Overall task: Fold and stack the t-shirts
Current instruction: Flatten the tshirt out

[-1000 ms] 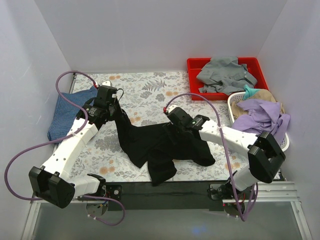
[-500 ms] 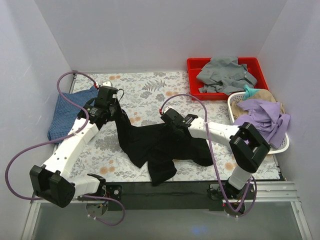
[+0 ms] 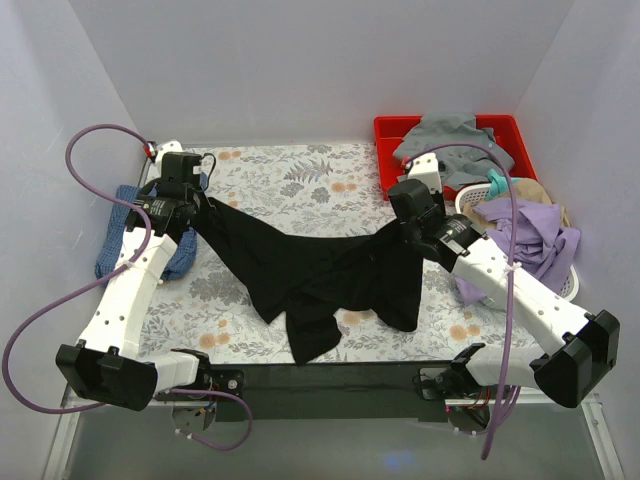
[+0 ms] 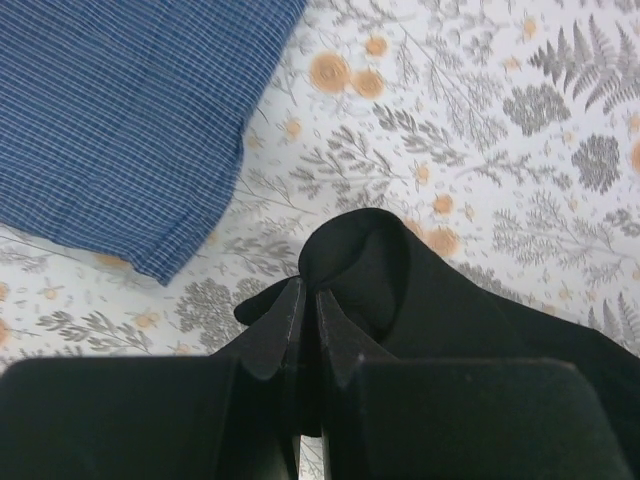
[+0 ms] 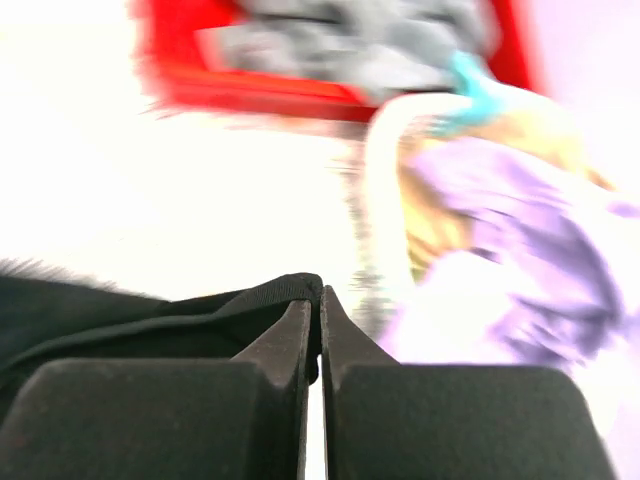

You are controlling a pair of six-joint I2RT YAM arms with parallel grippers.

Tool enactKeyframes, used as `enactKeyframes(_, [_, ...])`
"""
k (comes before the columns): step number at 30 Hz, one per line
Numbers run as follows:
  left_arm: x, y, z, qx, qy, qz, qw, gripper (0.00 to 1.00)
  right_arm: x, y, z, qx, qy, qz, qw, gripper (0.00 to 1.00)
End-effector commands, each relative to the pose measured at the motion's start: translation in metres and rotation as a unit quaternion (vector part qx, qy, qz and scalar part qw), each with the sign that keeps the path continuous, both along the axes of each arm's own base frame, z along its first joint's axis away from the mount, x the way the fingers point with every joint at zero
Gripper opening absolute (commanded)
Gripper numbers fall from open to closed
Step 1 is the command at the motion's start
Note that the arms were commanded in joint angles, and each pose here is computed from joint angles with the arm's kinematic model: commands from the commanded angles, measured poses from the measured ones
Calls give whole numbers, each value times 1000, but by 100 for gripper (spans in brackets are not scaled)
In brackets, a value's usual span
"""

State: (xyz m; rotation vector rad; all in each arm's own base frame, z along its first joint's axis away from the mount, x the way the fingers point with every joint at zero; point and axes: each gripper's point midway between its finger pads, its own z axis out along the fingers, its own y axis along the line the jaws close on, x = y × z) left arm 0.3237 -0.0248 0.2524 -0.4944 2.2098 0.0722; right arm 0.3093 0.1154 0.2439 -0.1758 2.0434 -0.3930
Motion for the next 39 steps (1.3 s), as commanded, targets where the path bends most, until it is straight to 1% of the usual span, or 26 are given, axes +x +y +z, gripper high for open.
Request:
enactKeyframes(1, [0, 26, 34, 50, -29, 35, 998, 0, 1, -49, -12, -64, -2, -103, 993, 1])
enactKeyframes(4, [-2, 38, 36, 64, -25, 61, 996, 0, -1, -70, -22, -76, -1, -150, 986, 1])
enactKeyframes(8, [-8, 68, 27, 99, -15, 131, 986, 0, -3, -94, -27, -79, -2, -195, 978, 1])
enactKeyframes(10, [-4, 72, 15, 91, -5, 139, 986, 0, -2, -103, -32, -85, 3, -211, 974, 1])
enactKeyframes(13, [-2, 73, -7, 88, 16, 144, 986, 0, 1, -103, -38, -79, 13, -213, 974, 1])
enactKeyframes(15, [4, 72, -13, 85, 15, 145, 986, 0, 3, -100, -40, -76, 17, -210, 975, 1])
enactKeyframes(19, [9, 76, -14, 87, 12, 154, 984, 0, 1, -103, -31, -63, 3, -214, 975, 1])
enactKeyframes(21, [9, 79, -7, 83, 5, 165, 983, 0, -4, -106, -14, -43, -19, -216, 975, 1])
enactKeyframes(23, [9, 82, 4, 73, -12, 174, 982, 0, -6, -106, -1, -23, -38, -208, 977, 1])
enactKeyframes(24, [9, 82, 14, 65, -26, 176, 982, 0, -10, -106, 13, 2, -60, -199, 978, 1])
enactKeyframes(26, [6, 81, 32, 46, -56, 172, 982, 0, -8, -97, 25, 45, -88, -164, 981, 1])
enactKeyframes(27, [6, 80, 47, 36, -75, 169, 982, 0, -16, -100, 42, 61, -114, -150, 980, 1])
enactKeyframes(28, [2, 79, 60, 26, -90, 165, 982, 0, -15, -96, 52, 85, -135, -132, 978, 1])
enactKeyframes(30, [-5, 77, 82, 18, -108, 157, 981, 0, -26, -97, 76, 113, -165, -112, 973, 1])
enactKeyframes(31, [-9, 76, 108, 9, -139, 151, 979, 0, -27, -91, 84, 123, -168, -87, 974, 1])
enactKeyframes(32, [-14, 67, 123, -8, -156, 128, 980, 0, -30, -89, 95, 131, -173, -73, 974, 1])
enactKeyframes(33, [-20, 64, 135, -15, -165, 117, 979, 0, -33, -86, 102, 137, -174, -57, 973, 1])
enactKeyframes(34, [-26, 61, 151, -24, -184, 107, 977, 0, -34, -76, 105, 142, -167, -19, 975, 1])
enactKeyframes(35, [-40, 53, 176, -43, -221, 83, 971, 0, -37, -72, 109, 146, -164, -1, 976, 1])
enactKeyframes(36, [-47, 48, 190, -50, -242, 66, 967, 0, -44, -71, 123, 161, -179, 15, 970, 1])
enactKeyframes(37, [-55, 47, 200, -54, -259, 59, 963, 0, -49, -62, 130, 175, -183, 48, 966, 1])
enactKeyframes(38, [-70, 47, 218, -59, -282, 57, 956, 0, -56, -62, 140, 186, -196, 61, 961, 1])
enactKeyframes(39, [-87, 50, 231, -62, -302, 64, 949, 0, -68, -65, 160, 204, -223, 75, 950, 1])
